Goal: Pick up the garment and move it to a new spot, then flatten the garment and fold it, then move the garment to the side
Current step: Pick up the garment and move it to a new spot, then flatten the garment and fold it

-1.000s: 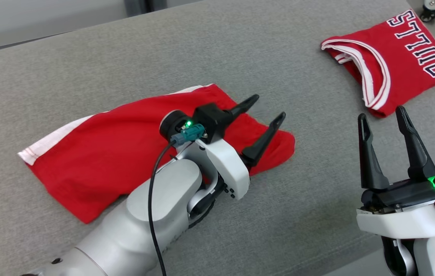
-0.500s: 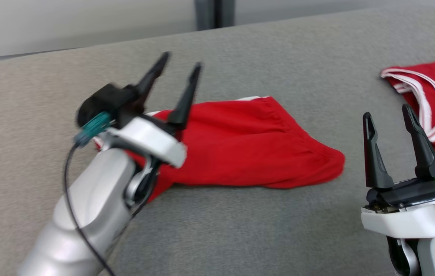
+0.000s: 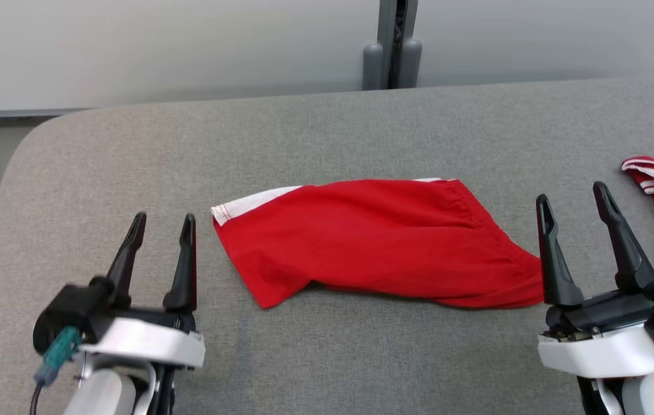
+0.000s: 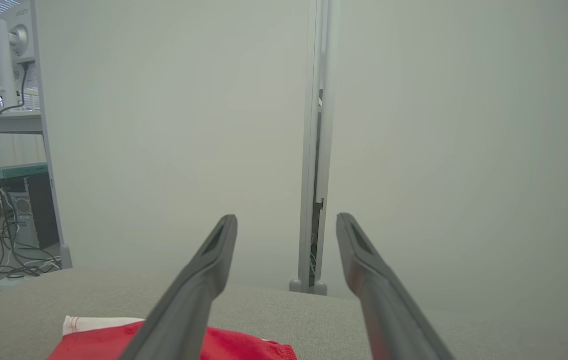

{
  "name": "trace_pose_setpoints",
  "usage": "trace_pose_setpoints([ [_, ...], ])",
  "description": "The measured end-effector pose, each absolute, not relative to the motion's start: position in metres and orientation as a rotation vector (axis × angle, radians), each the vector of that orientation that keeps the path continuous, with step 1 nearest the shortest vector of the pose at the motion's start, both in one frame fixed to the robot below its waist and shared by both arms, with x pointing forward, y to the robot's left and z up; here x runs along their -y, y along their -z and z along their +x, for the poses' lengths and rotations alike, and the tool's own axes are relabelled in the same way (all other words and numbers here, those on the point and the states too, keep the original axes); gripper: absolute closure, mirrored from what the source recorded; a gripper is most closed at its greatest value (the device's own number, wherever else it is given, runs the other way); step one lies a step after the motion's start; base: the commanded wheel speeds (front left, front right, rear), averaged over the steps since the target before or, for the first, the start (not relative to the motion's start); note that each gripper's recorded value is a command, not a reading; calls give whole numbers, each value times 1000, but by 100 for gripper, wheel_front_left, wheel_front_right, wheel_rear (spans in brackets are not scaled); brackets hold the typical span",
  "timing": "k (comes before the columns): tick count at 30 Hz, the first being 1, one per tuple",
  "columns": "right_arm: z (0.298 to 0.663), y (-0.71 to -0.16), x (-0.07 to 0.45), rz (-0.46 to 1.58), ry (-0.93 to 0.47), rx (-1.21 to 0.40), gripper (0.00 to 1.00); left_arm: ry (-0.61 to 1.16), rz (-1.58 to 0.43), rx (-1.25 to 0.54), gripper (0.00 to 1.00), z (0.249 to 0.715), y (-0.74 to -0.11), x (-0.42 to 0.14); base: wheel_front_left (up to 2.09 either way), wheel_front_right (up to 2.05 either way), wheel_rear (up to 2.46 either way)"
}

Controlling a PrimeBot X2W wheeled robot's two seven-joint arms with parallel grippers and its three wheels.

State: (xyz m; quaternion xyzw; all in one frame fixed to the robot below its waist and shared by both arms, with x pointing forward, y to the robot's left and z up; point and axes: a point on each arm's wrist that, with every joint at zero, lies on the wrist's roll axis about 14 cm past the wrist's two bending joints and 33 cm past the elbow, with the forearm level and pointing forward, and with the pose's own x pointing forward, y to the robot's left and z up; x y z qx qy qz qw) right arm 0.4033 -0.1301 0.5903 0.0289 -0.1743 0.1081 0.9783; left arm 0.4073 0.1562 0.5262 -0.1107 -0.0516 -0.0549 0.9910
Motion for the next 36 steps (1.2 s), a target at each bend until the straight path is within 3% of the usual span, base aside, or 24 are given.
trace_pose_setpoints([
  [7, 394, -588, 122, 77, -241, 337, 0, 75, -253, 69, 0, 377, -508, -155, 0, 0, 0],
  [21, 394, -583, 129, 82, -221, 325, 0, 75, -270, 52, 0, 384, -497, -156, 0, 0, 0],
  [28, 407, -574, 128, 94, -224, 305, 0, 100, -258, -62, 0, 403, -462, -144, 0, 0, 0],
  [36, 426, -550, 131, 114, -213, 247, 0, 80, -339, -216, 0, 459, -430, -147, 0, 0, 0],
])
